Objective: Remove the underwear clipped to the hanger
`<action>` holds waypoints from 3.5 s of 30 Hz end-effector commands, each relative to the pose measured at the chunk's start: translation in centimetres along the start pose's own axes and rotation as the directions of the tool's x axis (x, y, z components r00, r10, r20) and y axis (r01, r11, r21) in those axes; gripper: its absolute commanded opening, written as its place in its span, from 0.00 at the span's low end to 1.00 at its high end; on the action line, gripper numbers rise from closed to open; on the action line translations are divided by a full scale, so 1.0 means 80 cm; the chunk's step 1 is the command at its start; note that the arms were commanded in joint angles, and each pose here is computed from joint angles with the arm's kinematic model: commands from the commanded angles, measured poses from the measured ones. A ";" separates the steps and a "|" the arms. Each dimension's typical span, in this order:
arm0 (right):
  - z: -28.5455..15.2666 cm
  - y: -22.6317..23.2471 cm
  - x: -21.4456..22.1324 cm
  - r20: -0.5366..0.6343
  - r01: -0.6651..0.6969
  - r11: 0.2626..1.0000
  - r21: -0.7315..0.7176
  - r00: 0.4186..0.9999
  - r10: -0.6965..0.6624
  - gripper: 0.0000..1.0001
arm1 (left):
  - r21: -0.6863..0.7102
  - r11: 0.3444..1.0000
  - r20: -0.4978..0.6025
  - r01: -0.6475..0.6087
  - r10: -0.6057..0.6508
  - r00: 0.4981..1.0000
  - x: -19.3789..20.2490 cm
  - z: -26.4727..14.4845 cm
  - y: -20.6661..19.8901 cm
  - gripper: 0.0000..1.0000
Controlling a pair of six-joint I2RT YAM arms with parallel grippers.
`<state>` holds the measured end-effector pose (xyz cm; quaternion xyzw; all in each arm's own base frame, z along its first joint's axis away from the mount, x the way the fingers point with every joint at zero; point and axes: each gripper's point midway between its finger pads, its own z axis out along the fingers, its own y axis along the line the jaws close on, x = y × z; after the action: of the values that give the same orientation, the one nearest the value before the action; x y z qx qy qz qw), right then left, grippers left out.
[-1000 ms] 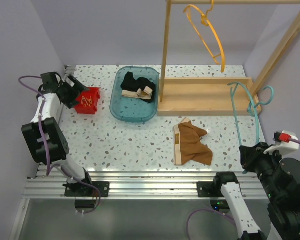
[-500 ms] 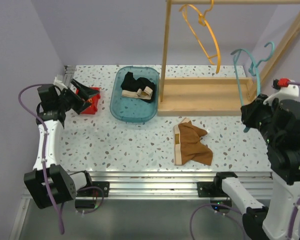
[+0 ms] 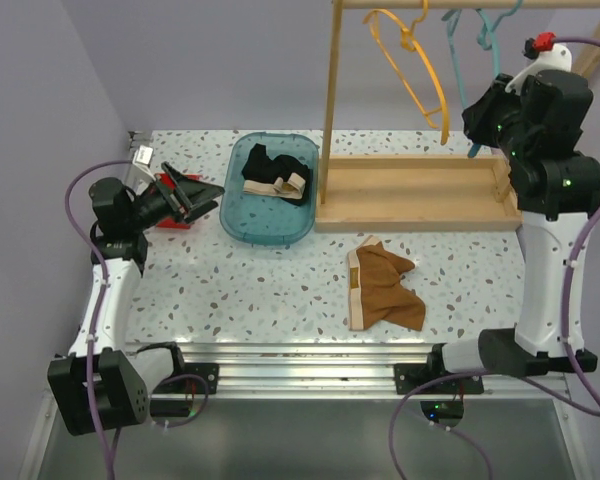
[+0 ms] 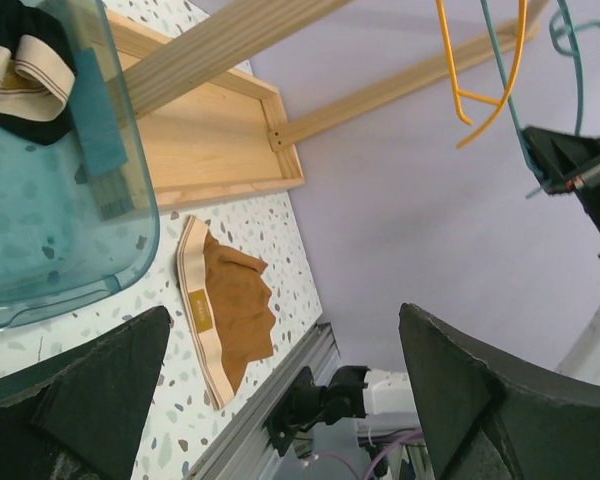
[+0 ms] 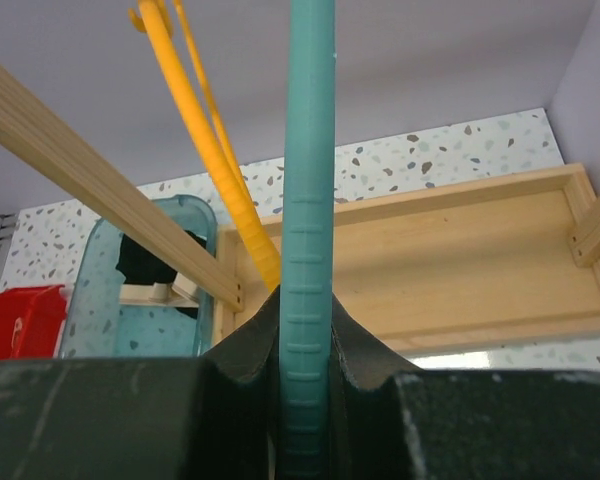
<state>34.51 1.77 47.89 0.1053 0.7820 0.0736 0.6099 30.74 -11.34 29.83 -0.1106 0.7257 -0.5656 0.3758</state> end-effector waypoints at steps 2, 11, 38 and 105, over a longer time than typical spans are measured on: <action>0.021 0.024 -0.028 0.047 -0.031 0.997 -0.077 0.998 0.035 0.00 | 0.077 0.995 -0.066 -0.056 0.061 0.996 0.022 -0.001 -0.023 1.00; 0.081 0.028 -0.027 0.010 -0.044 0.997 -0.064 0.999 0.044 0.00 | 0.102 0.991 -0.105 -0.088 0.098 0.990 0.037 0.002 -0.034 1.00; -0.123 -0.074 0.099 -0.135 -0.029 0.970 0.242 0.989 0.064 0.98 | 0.145 0.935 -0.516 -0.324 0.351 0.781 0.217 0.142 -0.064 1.00; -0.248 -0.051 0.338 -0.443 -0.159 0.986 -0.045 0.888 0.123 0.96 | -0.810 0.460 0.050 -0.363 0.671 0.739 -0.165 0.016 0.039 0.00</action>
<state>8.99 4.44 27.52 0.1200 0.8676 0.1650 0.4535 40.01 -4.20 31.39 -0.1662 0.8091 -0.0278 0.5630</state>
